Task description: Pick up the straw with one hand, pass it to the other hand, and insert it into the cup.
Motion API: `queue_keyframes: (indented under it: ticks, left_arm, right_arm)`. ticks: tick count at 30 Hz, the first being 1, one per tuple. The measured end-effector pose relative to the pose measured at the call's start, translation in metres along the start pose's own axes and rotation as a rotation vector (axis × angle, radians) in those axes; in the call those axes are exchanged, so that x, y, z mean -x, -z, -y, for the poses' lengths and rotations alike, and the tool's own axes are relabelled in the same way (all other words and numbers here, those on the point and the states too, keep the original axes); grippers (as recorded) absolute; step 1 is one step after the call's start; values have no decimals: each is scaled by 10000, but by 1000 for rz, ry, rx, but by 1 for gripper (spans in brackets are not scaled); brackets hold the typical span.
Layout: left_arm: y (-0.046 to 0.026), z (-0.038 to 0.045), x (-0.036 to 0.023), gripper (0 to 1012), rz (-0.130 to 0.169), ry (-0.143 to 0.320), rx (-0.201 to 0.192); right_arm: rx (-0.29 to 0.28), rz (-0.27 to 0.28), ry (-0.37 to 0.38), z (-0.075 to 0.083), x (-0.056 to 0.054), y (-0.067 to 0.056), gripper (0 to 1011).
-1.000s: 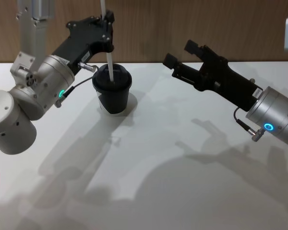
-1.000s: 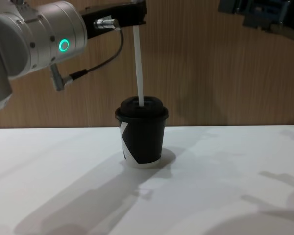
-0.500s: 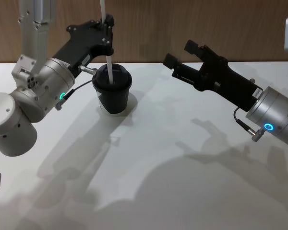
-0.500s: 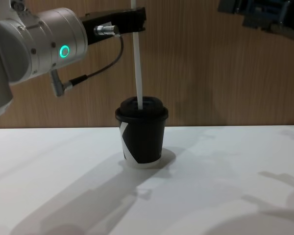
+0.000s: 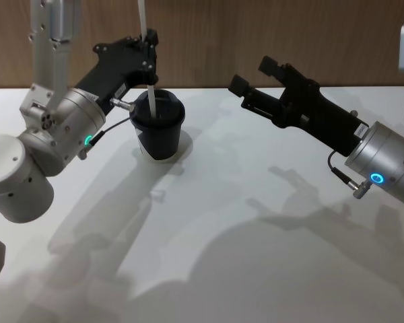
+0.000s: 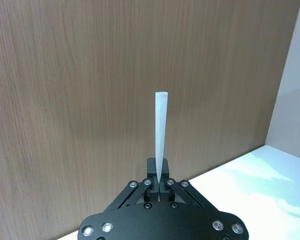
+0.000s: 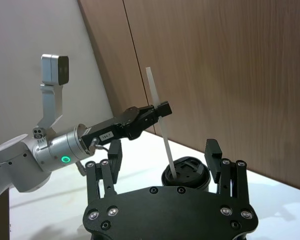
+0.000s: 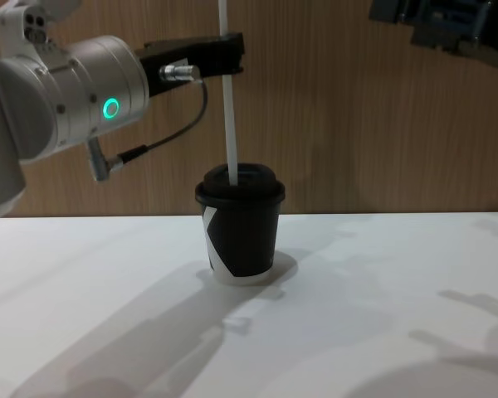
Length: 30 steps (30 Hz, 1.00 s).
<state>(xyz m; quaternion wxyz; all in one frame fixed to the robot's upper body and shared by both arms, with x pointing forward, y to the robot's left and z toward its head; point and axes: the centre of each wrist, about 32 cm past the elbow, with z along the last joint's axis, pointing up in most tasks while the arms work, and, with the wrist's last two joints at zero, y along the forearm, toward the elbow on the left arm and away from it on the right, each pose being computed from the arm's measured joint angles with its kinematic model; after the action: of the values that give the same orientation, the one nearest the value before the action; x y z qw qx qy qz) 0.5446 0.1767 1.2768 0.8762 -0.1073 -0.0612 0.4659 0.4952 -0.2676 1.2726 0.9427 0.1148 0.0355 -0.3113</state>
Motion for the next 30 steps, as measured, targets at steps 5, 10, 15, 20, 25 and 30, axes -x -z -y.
queue_keyframes:
  ticks: [5, 10, 15, 20, 25, 30]
  left_arm:
    - [44, 11, -8, 7, -7, 3, -6]
    - [89, 24, -12, 7, -18, 4, -14]
    - [124, 38, -8, 95, -32, 4, -18]
    - [140, 43, -3, 241, -42, 3, -18]
    - [154, 25, 3, 397, -50, 1, -16]
    - [146, -18, 19, 561, -54, 1, -9]
  right_arm:
    - [0, 0, 0, 0, 0, 0, 1001]
    - [0, 0, 0, 0, 0, 0, 1001]
    - [0, 0, 0, 0, 0, 0, 1001]
    - [0, 0, 0, 0, 0, 0, 1001]
    - [0, 0, 0, 0, 0, 0, 1001]
    - [0, 0, 0, 0, 0, 0, 1001]
